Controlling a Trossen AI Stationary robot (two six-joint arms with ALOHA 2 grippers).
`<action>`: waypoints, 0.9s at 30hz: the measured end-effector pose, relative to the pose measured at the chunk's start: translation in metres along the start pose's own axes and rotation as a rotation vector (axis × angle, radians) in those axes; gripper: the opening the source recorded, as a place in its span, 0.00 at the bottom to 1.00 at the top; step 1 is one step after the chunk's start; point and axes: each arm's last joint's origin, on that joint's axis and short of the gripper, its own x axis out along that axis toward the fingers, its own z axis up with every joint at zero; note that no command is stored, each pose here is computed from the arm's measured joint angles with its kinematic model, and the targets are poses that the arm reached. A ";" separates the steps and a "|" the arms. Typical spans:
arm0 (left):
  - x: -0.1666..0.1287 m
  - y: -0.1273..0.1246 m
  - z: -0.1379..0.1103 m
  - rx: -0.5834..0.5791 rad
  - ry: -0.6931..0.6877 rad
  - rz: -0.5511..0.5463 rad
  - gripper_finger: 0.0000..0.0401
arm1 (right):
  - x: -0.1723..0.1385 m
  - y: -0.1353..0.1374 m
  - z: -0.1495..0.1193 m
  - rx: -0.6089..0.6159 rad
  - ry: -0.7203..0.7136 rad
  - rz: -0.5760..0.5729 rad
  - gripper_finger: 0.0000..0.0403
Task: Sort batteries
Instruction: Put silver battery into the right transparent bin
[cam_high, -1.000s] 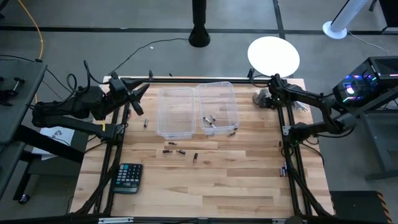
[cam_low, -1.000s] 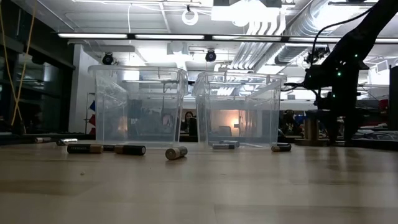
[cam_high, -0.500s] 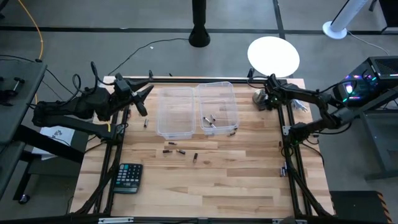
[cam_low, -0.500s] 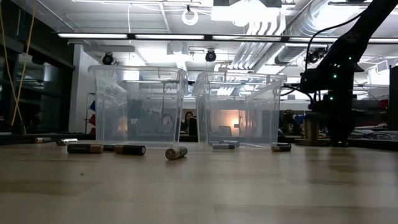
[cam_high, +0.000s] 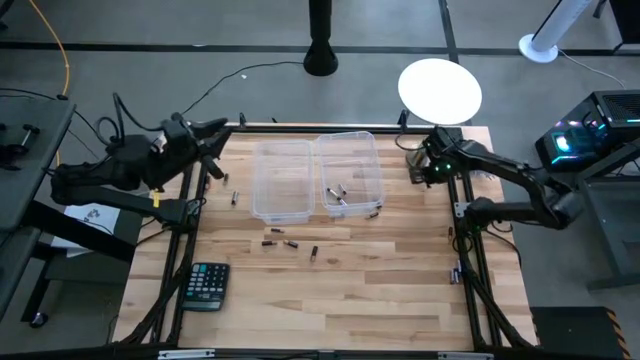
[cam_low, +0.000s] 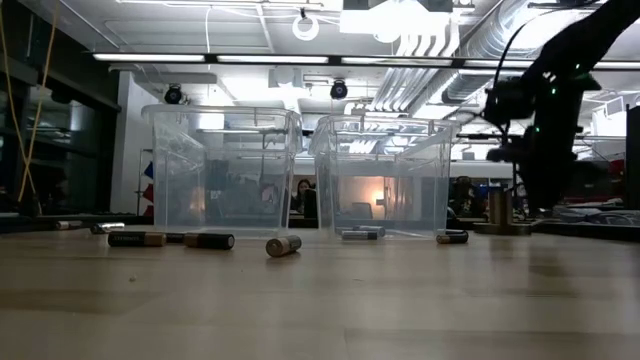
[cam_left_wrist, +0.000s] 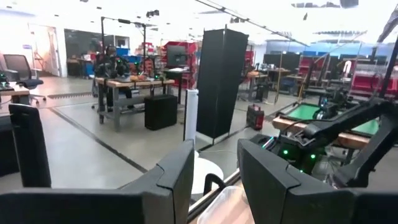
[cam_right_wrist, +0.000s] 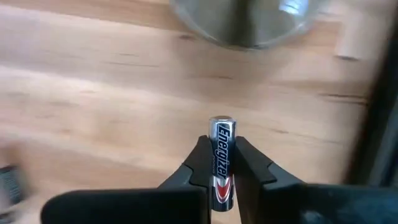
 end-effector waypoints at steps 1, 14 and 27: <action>0.000 0.000 0.000 -0.001 0.002 -0.003 0.29 | -0.006 0.004 0.000 0.003 -0.029 0.034 0.05; 0.004 -0.004 -0.012 0.091 0.089 -0.022 0.29 | -0.076 0.102 -0.007 -0.111 -0.427 0.851 0.05; 0.012 -0.012 -0.030 0.041 0.218 0.012 0.29 | -0.046 0.161 -0.025 -0.138 -0.375 0.883 0.34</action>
